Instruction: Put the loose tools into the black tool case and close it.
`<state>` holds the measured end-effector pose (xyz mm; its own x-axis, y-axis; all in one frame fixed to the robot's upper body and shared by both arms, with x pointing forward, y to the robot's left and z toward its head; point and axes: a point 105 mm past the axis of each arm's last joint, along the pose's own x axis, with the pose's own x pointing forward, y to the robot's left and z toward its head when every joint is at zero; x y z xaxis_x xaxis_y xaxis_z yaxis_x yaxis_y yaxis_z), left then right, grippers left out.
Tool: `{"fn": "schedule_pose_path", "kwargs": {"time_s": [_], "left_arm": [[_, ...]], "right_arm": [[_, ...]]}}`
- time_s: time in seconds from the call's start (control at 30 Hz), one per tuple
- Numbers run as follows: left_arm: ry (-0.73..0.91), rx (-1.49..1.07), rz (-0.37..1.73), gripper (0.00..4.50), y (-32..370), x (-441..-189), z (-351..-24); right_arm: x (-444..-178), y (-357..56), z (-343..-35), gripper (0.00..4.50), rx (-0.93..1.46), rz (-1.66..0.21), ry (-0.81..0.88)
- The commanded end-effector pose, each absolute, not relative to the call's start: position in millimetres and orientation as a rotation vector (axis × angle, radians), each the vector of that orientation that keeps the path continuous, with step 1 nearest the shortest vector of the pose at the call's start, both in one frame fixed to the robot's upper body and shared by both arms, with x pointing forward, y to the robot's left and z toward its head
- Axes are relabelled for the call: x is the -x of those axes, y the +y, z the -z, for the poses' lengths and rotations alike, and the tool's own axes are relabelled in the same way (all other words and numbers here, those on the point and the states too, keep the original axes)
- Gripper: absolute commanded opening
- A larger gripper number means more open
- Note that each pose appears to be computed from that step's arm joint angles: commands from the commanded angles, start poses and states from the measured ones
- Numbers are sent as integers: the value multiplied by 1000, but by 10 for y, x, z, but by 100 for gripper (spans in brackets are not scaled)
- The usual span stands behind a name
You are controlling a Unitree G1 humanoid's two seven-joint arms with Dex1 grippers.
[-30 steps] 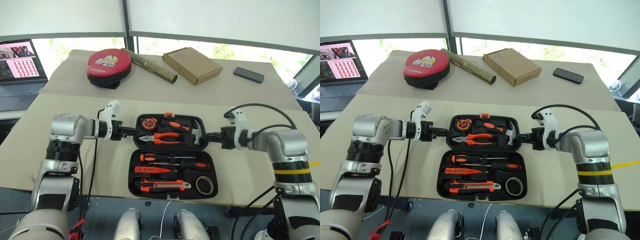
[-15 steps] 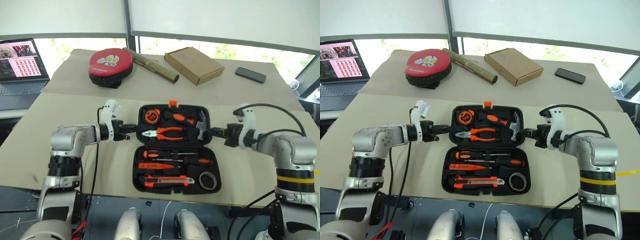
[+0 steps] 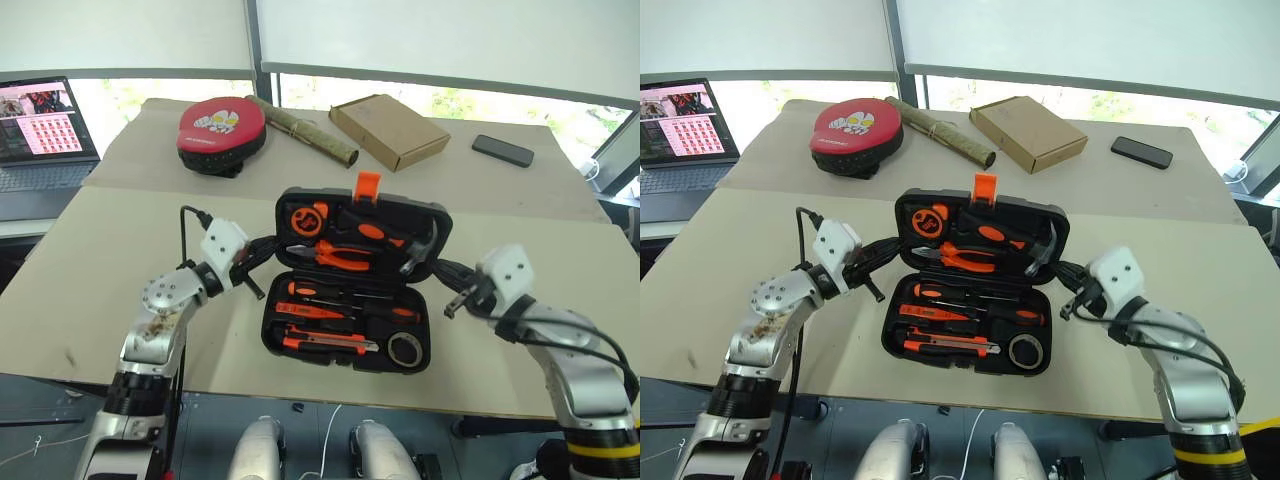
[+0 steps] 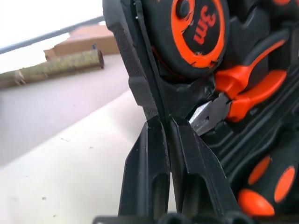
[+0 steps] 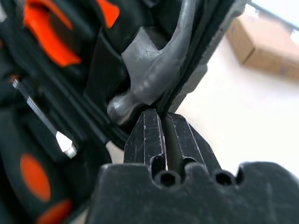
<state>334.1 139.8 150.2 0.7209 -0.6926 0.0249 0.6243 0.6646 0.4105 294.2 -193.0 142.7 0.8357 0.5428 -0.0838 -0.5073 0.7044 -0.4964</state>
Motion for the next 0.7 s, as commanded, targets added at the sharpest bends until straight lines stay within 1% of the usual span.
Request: {"fn": "schedule_pose_path", "kwargs": {"time_s": [0.03, 0.07, 0.1, 0.13, 0.17, 0.2, 0.27, 0.33, 0.4, 0.43, 0.47, 0.5, 0.6, 0.63, 0.67, 0.7], "left_arm": [[-201, -469, 658, 0, 1628, -3284, -1502], [-194, -474, 645, 36, 1678, -3261, -1484], [-191, -476, 624, 75, 1742, -3241, -1482], [-182, -468, 603, 100, 1807, -3217, -1483], [-172, -461, 578, 118, 1886, -3181, -1488], [-158, -452, 551, 169, 1971, -3138, -1503], [-133, -435, 515, 238, 2088, -3060, -1526], [-89, -415, 501, 319, 2187, -2994, -1527], [-43, -407, 497, 397, 2277, -2968, -1524], [-15, -404, 502, 438, 2325, -2992, -1519], [11, -402, 523, 450, 2349, -3049, -1515], [37, -397, 549, 450, 2353, -3106, -1509], [99, -433, 682, 450, 2217, -3291, -1452], [120, -463, 728, 450, 2162, -3359, -1421], [134, -492, 772, 450, 2107, -3415, -1397], [113, -526, 807, 424, 2043, -3482, -1411]], "right_arm": [[-2778, -1971, -1466, 4, 733, -613, -170], [-2728, -1976, -1453, 1, 758, -625, -183], [-2672, -1982, -1463, 38, 776, -633, -200], [-2608, -1988, -1482, 77, 779, -641, -213], [-2536, -1999, -1504, 91, 776, -643, -215], [-2460, -2012, -1549, 134, 769, -643, -215], [-2339, -2030, -1623, 201, 746, -645, -204], [-2199, -2038, -1621, 278, 698, -688, -131], [-2018, -2002, -1565, 343, 635, -779, -29], [-1914, -1984, -1519, 317, 570, -829, 45], [-1781, -1937, -1462, 307, 491, -901, 118], [-1676, -1900, -1407, 292, 430, -956, 186], [-1535, -1786, -1235, 190, 374, -1076, 310], [-1519, -1745, -1179, 150, 382, -1111, 333], [-1517, -1718, -1121, 122, 386, -1130, 359], [-1527, -1690, -1074, 81, 384, -1147, 374]]}}
